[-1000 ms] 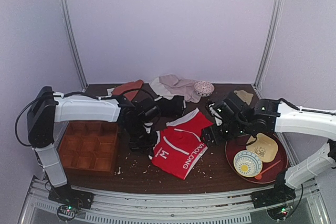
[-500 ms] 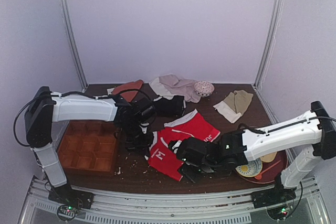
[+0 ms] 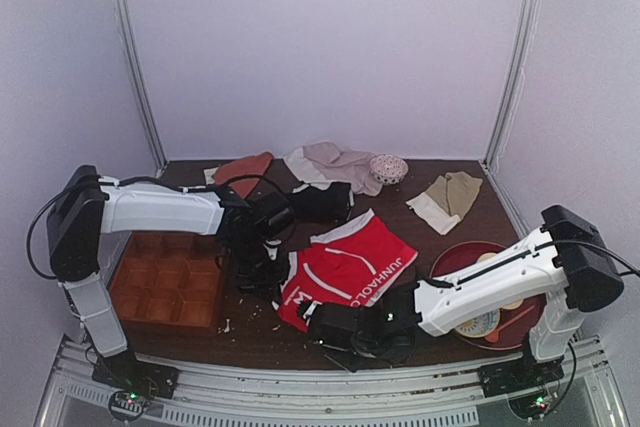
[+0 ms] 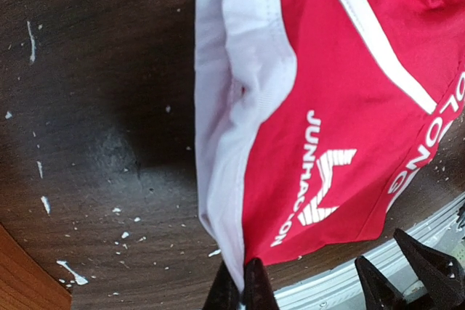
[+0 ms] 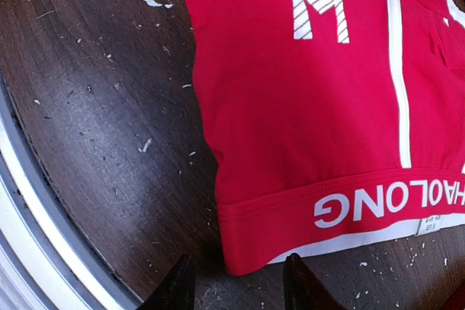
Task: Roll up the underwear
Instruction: Pick up the underwear from the center of the board.
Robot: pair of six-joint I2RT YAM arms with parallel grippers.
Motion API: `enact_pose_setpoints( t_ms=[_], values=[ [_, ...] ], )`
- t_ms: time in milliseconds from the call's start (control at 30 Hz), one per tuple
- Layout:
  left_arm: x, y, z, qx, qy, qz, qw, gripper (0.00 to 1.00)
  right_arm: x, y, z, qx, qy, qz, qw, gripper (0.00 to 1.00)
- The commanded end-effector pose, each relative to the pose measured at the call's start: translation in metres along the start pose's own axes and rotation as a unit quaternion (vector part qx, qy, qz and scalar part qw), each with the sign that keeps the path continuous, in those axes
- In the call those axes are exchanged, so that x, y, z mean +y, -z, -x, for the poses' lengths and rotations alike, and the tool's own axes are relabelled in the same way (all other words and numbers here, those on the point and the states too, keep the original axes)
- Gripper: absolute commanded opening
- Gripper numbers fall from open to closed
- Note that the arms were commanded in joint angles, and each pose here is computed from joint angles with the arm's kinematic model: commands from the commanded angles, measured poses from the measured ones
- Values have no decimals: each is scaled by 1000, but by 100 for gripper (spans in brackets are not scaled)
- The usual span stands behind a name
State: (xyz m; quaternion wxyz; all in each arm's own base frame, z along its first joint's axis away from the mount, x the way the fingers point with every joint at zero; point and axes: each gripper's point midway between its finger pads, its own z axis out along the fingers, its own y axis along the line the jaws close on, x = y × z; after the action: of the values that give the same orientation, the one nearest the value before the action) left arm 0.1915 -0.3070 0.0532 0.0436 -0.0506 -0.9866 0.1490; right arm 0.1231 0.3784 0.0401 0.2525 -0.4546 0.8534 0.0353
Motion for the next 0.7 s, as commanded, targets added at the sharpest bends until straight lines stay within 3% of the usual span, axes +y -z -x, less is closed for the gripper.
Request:
enact_pose_setpoints(
  t_ms=[0,300,567,667],
  values=[
    [0,5,4,-11,7,-4,1000,0,1,-9,5,-11,-2,-12,1000,41],
    [0,5,4,-13,8,-3,1000,0,2,-25,1,-3,-3,-18,1000,30],
    [2,7,3,-14,9,-1,1000,0,2,-25,0,4,-9,-16,1000,0],
    [3,12,3,-17,7,0,1000,0,2,-16,3,3,-14,-9,1000,0]
  ],
)
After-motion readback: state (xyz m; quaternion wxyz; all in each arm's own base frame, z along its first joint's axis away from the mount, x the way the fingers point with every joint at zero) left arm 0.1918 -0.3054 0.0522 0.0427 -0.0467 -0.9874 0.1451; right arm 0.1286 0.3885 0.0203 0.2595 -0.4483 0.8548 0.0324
